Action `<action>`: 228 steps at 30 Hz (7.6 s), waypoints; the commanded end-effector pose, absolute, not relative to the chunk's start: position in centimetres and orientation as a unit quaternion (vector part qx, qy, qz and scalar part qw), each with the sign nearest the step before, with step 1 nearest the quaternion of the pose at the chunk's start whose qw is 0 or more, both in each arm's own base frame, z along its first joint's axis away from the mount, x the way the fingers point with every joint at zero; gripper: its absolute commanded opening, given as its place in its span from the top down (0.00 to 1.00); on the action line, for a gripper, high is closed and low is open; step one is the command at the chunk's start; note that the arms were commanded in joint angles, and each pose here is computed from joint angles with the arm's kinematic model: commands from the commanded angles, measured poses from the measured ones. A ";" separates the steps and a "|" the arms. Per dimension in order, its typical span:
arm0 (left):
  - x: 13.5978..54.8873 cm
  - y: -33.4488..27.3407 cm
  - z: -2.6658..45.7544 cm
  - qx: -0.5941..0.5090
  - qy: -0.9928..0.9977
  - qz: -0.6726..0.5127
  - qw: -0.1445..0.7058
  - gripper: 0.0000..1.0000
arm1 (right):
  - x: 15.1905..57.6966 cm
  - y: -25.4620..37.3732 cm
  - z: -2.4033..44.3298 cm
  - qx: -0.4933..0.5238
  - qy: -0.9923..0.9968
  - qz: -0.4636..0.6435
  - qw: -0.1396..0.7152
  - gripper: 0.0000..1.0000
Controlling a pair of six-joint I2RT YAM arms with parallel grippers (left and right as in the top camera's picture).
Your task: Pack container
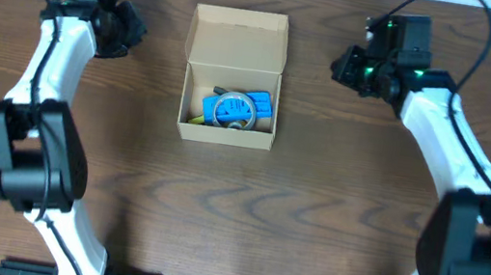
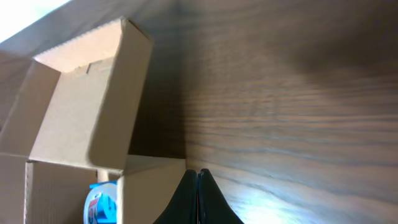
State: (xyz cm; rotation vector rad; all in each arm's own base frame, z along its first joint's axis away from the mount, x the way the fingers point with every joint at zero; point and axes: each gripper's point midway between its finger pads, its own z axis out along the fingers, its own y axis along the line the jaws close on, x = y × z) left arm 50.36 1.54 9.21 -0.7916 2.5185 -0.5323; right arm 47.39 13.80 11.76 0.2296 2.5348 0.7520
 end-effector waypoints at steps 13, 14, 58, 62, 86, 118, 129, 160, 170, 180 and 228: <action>52.7 -4.4 3.9 -0.297 0.860 -0.396 0.129 0.95 | 50.2 18.3 4.9 0.118 0.887 0.413 0.172 0.99; 52.8 -4.7 4.0 -0.296 0.854 -0.408 0.126 0.95 | 50.3 18.7 4.7 0.118 0.883 0.420 0.171 0.99; 53.4 -8.7 9.6 -0.155 0.781 -0.592 0.127 0.95 | 52.9 26.7 9.5 -0.032 0.819 0.511 0.260 0.99; 53.6 -8.6 11.1 -0.135 0.773 -0.606 0.132 0.95 | 52.7 26.8 10.4 -0.051 0.816 0.509 0.270 0.99; 50.2 -7.6 12.2 -0.106 0.883 -0.447 0.096 0.95 | 49.5 25.8 17.2 -0.135 0.825 0.456 0.306 0.99; 44.0 2.3 17.0 -0.243 0.965 -0.093 0.024 0.95 | 34.0 31.6 15.3 -0.213 0.937 0.160 0.224 0.99; 43.6 2.7 16.9 -0.245 0.966 -0.079 0.020 0.95 | 33.6 32.6 8.3 -0.215 0.955 0.125 0.161 0.99; 41.3 2.1 23.0 -0.209 0.971 -0.092 0.075 0.04 | 34.8 29.9 20.9 -0.221 0.914 0.184 0.285 0.01; 37.6 1.2 30.7 -0.130 0.971 -0.105 0.172 0.04 | 30.6 23.8 26.8 -0.299 0.887 0.142 0.321 0.01; 30.3 0.4 37.0 -0.112 0.957 -0.100 0.247 0.05 | 24.0 16.0 28.9 -0.266 0.868 0.140 0.395 0.01; 7.9 1.2 29.9 -0.119 0.848 0.000 0.516 0.05 | 15.5 9.8 26.0 -0.249 0.865 0.128 0.415 0.01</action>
